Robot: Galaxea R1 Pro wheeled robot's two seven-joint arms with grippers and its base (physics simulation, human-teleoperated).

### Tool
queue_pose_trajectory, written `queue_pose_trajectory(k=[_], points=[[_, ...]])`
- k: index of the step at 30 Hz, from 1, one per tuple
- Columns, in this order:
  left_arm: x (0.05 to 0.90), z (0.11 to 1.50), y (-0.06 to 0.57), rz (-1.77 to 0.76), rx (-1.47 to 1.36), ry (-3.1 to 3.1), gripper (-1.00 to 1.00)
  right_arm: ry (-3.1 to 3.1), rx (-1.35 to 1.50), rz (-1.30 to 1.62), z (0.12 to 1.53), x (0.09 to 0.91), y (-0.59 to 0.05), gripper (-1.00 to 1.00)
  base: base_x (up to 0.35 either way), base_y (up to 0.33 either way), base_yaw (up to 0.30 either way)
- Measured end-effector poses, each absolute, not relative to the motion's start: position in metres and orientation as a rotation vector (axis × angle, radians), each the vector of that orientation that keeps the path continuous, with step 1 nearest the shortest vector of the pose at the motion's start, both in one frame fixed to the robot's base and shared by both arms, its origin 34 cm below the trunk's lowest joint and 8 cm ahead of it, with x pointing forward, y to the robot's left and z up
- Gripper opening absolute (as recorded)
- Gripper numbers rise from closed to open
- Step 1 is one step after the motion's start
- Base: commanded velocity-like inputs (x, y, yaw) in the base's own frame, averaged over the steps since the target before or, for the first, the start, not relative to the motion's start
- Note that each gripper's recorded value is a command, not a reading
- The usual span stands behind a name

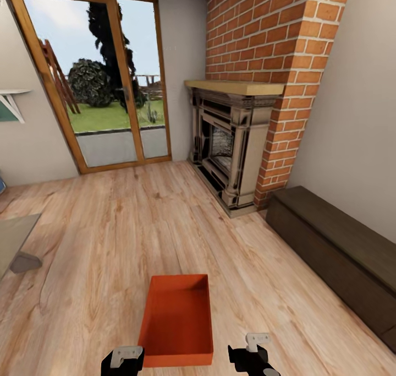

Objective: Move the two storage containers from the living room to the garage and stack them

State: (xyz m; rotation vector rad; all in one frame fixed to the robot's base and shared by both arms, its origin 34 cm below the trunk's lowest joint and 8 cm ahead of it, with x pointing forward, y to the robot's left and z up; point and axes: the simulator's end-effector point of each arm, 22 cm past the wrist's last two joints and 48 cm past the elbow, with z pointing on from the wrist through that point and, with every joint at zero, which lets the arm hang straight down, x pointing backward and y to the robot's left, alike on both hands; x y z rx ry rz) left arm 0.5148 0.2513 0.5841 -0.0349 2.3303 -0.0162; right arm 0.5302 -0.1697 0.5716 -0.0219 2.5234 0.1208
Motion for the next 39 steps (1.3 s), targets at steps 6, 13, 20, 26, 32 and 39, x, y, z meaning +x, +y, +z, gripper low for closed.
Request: queue_pose_trajectory(k=[6, 13, 20, 26, 32, 39], points=[[0.5149, 0.5841, 0.2513, -0.016, -0.035, 2.330, 1.00, 2.524, -0.022, 0.121, 0.5715, 0.5302, -0.1697, 1.00, 0.009, 0.000, 0.094], [0.5149, 0.5840, 0.2513, -0.016, -0.035, 2.330, 1.00, 2.523, -0.022, 0.121, 0.5716, 0.5304, -0.1697, 1.00, 0.001, 0.000, 0.037], [0.5149, 0.5840, 0.2513, -0.016, -0.035, 2.330, 1.00, 2.523, -0.022, 0.121, 0.5717, 0.5306, -0.1697, 1.00, 0.000, 0.000, 0.077], [0.5148, 0.5842, 0.2513, -0.016, -0.035, 2.330, 1.00, 2.523, -0.022, 0.121, 0.5718, 0.5304, -0.1697, 1.00, 0.099, 0.000, 0.012], [0.5148, 0.5842, 0.2513, -0.016, -0.035, 2.330, 1.00, 2.523, -0.022, 0.121, 0.5716, 0.5302, -0.1697, 1.00, 0.154, 0.000, 0.002], [0.5149, 0.5841, 0.2513, -0.016, -0.035, 2.330, 1.00, 2.523, -0.022, 0.121, 0.5716, 0.5303, -0.1697, 1.00, 0.035, 0.000, 0.000]])
